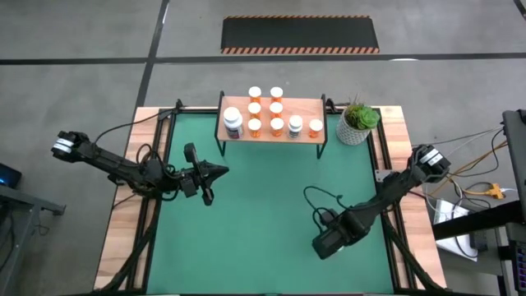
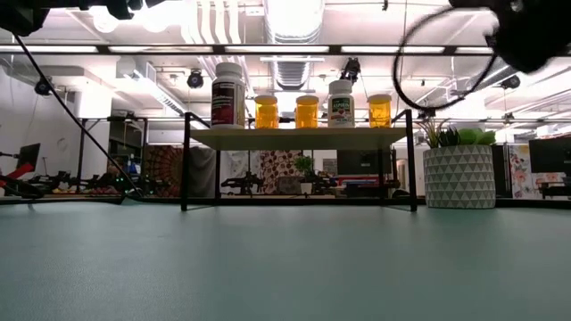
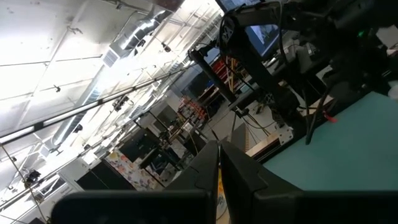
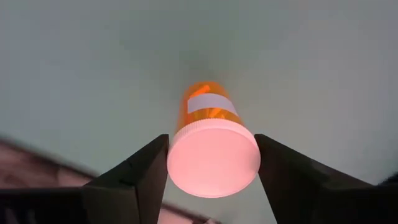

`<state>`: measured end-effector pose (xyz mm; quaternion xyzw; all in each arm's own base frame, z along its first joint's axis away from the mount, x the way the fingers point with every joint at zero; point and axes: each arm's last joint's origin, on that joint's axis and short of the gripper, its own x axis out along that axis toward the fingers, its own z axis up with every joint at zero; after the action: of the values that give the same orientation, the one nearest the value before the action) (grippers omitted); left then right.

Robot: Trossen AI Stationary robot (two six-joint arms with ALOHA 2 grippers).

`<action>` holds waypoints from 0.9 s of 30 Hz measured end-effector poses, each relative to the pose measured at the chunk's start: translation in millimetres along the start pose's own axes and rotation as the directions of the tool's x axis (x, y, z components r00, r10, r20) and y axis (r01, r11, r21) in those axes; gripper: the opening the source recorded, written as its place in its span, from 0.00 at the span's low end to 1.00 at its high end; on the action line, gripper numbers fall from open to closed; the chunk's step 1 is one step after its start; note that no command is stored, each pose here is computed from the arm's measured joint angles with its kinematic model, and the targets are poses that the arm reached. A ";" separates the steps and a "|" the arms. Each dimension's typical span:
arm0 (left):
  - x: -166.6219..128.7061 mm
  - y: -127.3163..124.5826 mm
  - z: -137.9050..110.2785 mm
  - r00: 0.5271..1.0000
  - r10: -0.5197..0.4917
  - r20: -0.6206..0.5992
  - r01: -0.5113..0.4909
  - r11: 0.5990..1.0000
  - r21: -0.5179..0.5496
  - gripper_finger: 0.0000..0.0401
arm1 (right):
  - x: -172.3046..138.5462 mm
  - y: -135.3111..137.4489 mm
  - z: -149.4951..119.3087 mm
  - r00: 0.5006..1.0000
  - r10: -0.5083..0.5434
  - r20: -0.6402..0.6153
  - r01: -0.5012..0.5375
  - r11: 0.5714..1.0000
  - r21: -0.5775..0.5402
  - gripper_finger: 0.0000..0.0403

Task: Pick and place medicine bottles onto shelf by color
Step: Put the orange pill bottle on the shelf aligned with the other orange pill bottle

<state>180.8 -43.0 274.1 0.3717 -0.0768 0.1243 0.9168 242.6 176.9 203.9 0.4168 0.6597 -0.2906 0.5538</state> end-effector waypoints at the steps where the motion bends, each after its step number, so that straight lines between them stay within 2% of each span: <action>1: 0.1 0.0 -0.1 1.000 0.000 0.000 0.000 1.000 0.000 0.00 | -4.5 3.4 -0.8 1.000 0.019 -0.009 -0.019 0.999 -0.027 0.53; 5: 0.0 0.0 0.0 1.000 0.000 0.000 0.000 1.000 0.000 0.00 | -26.2 17.9 4.6 0.994 0.107 0.000 -0.106 0.986 -0.127 0.53; 9: 0.0 0.0 0.0 1.000 0.000 0.000 0.000 1.000 0.001 0.00 | -51.7 29.5 23.7 0.980 0.187 0.069 -0.167 0.959 -0.229 0.53; 11: 0.0 0.0 0.0 1.000 0.000 0.000 0.000 1.000 0.000 0.00 | -67.5 33.8 35.4 0.969 0.222 0.107 -0.181 0.937 -0.297 0.53; 15: 0.0 -0.1 -0.1 1.000 -0.001 -0.001 0.001 1.000 0.001 0.00 | -106.4 39.8 61.5 0.939 0.301 0.167 -0.197 0.868 -0.455 0.53; 20: 0.0 -0.4 -0.9 1.000 0.003 -0.017 -0.003 1.000 0.011 0.00 | -162.8 33.7 96.3 0.884 0.363 0.294 -0.125 0.790 -0.600 0.53; 22: 0.0 -0.4 -1.0 1.000 0.003 -0.017 -0.003 1.000 0.012 0.00 | -186.8 29.1 109.1 0.842 0.391 0.372 -0.072 0.764 -0.641 0.53; 24: 0.0 -0.4 -1.0 1.000 0.003 -0.017 -0.003 1.000 0.013 0.00 | -209.8 22.3 122.3 0.784 0.397 0.478 0.011 0.761 -0.649 0.53; 27: 0.0 -0.8 -1.3 1.000 -0.001 -0.021 0.001 1.000 0.016 0.00 | -242.5 7.3 141.2 0.689 0.370 0.624 0.121 0.789 -0.602 0.53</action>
<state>181.1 -42.7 272.6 0.3778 -0.0660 0.1284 0.9146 327.4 5.8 409.6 0.1191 0.4162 -0.1635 0.8865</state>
